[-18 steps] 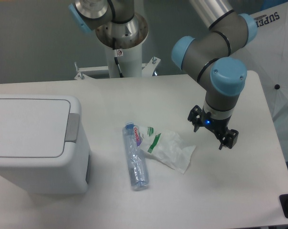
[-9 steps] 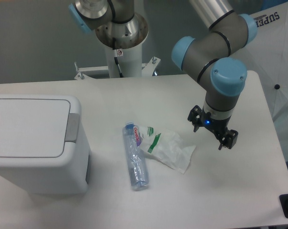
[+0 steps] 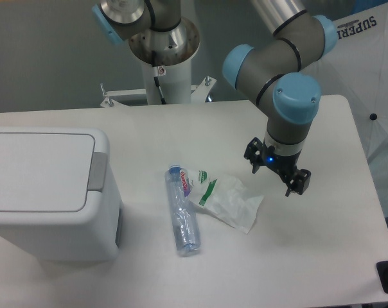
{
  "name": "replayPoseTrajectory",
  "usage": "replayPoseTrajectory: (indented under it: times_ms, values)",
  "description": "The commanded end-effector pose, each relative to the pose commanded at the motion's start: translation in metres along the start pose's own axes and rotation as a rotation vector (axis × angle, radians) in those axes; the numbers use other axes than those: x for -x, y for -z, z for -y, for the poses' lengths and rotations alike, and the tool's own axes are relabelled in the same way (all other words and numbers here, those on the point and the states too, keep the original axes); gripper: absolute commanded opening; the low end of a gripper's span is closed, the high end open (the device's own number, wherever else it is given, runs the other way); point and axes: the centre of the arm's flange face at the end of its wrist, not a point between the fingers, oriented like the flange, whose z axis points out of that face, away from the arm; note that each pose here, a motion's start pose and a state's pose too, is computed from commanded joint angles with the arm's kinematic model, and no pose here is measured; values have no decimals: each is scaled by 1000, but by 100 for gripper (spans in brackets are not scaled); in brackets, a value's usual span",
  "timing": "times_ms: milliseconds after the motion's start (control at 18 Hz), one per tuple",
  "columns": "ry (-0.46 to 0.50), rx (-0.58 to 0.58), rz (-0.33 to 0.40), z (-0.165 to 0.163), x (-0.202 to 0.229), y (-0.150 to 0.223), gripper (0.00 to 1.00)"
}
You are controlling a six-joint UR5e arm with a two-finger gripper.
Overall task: Open the trash can
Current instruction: 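Move the gripper over the bottle toward the white trash bin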
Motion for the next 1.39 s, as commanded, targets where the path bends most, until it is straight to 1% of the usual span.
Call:
replayPoseTrajectory:
  times_ms: [167, 222, 333, 556, 667, 778, 944, 1111, 1222, 1389]
  values:
    - [89, -66, -7, 20, -3, 15, 100]
    - [153, -87, -39, 31, -8, 20, 100]
    - [223, -76, -82, 53, -17, 32, 100]
    - [348, -92, -109, 89, -25, 66, 100]
    - [388, -107, -126, 105, -30, 84, 100]
    - [427, -125, -140, 114, -33, 92, 100]
    - [488, -150, -139, 132, -40, 107, 100]
    - [559, -195, -155, 146, -47, 124, 100]
    - [580, -221, -153, 155, -59, 142, 100]
    - [580, -244, -156, 172, -82, 158, 100]
